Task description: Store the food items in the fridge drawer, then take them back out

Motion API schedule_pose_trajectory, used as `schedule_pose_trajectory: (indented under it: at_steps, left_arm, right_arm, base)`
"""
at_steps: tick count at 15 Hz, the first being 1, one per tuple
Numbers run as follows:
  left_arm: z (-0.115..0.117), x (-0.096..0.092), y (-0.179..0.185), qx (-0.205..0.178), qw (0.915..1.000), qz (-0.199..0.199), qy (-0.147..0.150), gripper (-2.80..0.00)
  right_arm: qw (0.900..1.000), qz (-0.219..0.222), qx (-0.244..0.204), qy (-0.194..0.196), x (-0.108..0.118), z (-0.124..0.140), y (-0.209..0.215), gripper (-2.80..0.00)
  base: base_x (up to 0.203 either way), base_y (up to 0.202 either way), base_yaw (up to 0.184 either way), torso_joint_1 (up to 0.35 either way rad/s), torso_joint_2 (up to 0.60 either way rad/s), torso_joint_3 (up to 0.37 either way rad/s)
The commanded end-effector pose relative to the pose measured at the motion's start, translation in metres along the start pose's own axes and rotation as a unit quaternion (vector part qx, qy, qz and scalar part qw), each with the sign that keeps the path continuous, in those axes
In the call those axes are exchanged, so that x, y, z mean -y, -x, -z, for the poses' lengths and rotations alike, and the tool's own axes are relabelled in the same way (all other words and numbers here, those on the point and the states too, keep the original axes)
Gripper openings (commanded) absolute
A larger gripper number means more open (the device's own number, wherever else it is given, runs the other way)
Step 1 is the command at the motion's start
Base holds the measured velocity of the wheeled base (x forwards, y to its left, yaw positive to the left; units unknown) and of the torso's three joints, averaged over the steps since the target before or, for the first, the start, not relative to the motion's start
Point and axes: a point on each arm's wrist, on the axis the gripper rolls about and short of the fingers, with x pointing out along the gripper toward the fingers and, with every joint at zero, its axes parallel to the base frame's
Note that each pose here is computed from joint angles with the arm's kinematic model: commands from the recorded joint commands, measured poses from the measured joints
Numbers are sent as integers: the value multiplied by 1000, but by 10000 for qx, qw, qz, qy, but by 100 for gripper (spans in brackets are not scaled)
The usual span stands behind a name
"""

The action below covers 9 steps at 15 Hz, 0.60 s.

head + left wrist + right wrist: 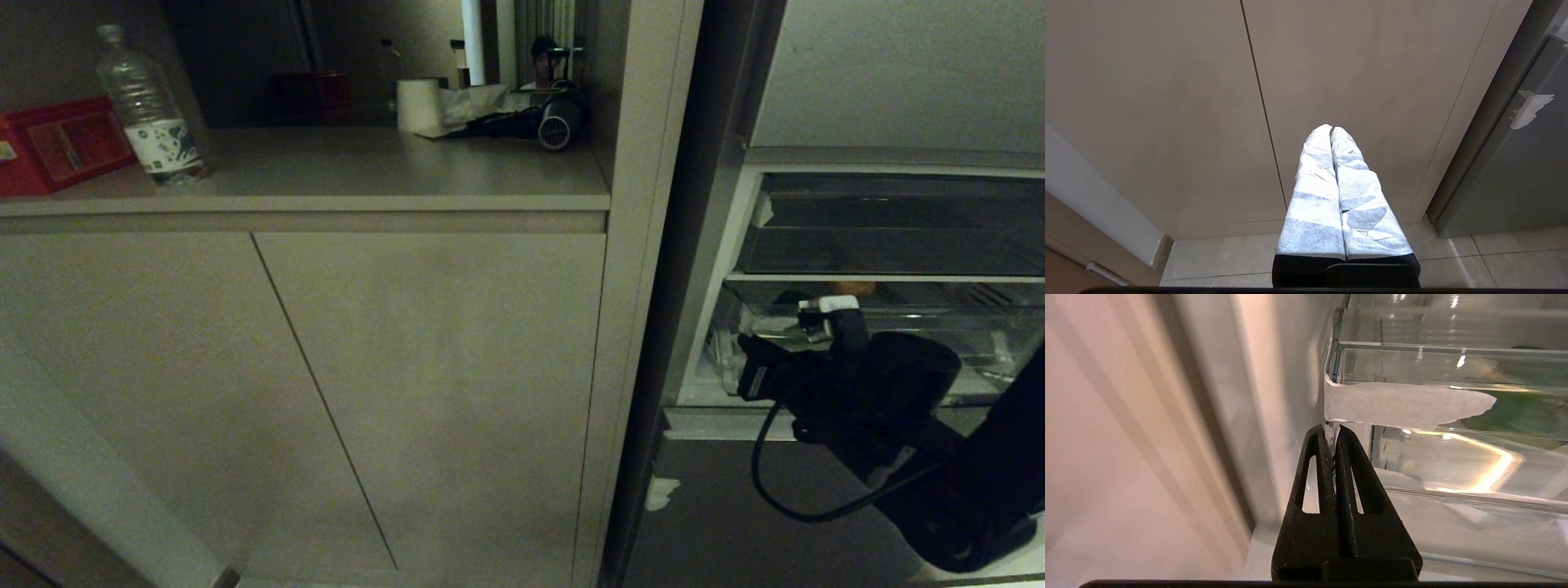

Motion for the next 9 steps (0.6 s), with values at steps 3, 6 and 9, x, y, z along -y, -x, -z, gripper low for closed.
schedule_pose_trajectory:
  at_steps: [3,6,9]
  left_arm:
    - [0,0,0,-7,10000,2,-1,-280]
    - [0,0,0,-7,10000,2,-1,-280]
    - [0,0,0,-7,10000,2,-1,-280]
  right_arm:
    - [9997,-106,-163,-137,-2,-10,57,0]
    - [9991,-116,-382,-162,1,-8,95,0]
    - [9990,-118,-408,-168,5,-10,132,0]
  base:
    - [0,0,0,0,0,0]
    - [0,0,0,0,0,0]
    - [0,0,0,0,0,0]
